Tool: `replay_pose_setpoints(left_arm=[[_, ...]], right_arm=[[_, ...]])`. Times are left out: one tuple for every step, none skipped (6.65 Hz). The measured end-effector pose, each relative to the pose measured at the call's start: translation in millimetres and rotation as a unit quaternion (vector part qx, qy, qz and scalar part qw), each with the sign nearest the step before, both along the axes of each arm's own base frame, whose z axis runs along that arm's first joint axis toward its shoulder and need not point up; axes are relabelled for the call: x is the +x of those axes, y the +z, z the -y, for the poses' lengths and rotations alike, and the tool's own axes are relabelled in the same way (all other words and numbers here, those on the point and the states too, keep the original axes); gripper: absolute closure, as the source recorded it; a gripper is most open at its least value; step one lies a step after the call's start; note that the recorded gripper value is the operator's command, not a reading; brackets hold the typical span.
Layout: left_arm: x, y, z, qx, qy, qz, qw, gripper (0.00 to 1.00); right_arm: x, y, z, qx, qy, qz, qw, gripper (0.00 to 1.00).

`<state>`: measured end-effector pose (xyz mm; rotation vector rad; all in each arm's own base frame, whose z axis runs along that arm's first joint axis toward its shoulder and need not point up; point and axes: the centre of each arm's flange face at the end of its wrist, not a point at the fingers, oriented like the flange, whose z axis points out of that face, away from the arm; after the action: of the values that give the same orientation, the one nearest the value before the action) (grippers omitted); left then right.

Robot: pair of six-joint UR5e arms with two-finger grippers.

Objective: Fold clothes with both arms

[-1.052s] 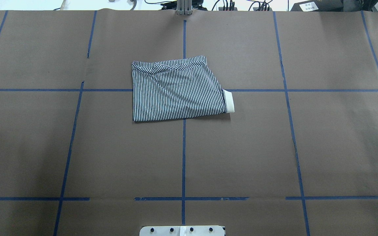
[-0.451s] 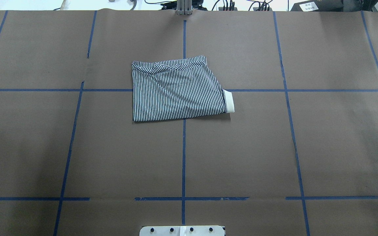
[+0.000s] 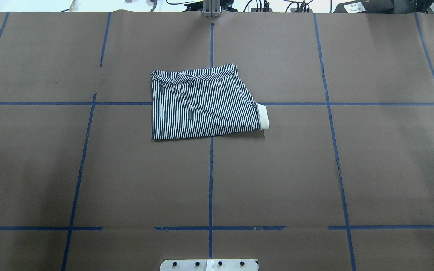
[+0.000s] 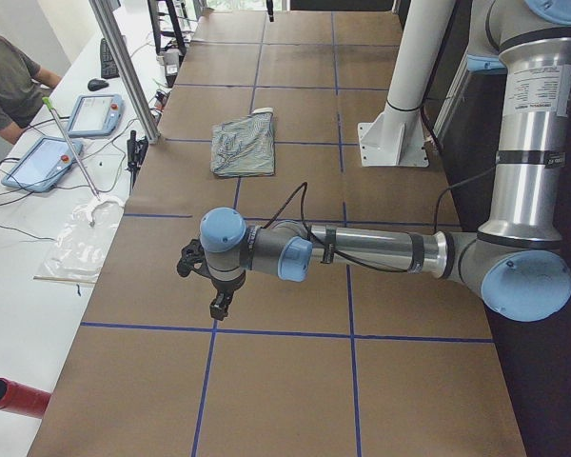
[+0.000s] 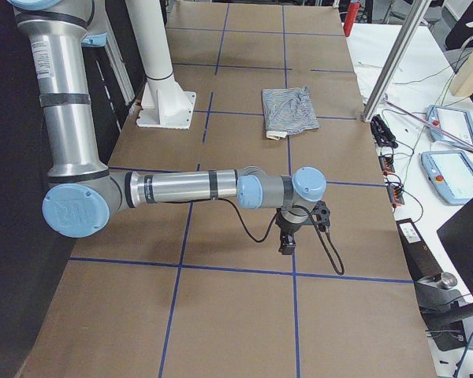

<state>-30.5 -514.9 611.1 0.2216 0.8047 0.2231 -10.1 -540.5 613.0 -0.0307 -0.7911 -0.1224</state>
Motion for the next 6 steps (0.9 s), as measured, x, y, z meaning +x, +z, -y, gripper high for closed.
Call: replay_pose_setpoints(left_arm=[[0.5,-1.3,0.1,0.001,0.000,0.001,1.0000,0.00],[0.7,-2.6,0.3,0.003,0.001,0.001,1.0000,0.00],[0.7,-4.5,0.4,0.005,0.001,0.002,1.0000,0.00],[0.7,-7.6,0.5,0.008,0.001,0.002,1.0000,0.00],[0.7,-10.8,0.6,0.010,0.001,0.002,0.9999,0.00],[0.8,-12.9,0.6,0.012,0.001,0.001,0.9999,0.00]], right_arm=[[0.9,-9.0,-1.9,0.002,0.009,-0.002,1.0000,0.00],[1.4,-17.1,-2.7,0.001,0.026,-0.002,0.9997,0.00],[1.7,-21.6,-4.3,0.002,0.042,-0.002,0.9991,0.00],[2.0,-22.2,-6.9,0.006,0.052,0.001,0.9987,0.00],[2.0,-23.7,-8.4,0.013,0.056,0.004,0.9983,0.00],[1.9,-25.7,-9.0,0.016,0.058,0.006,0.9981,0.00]])
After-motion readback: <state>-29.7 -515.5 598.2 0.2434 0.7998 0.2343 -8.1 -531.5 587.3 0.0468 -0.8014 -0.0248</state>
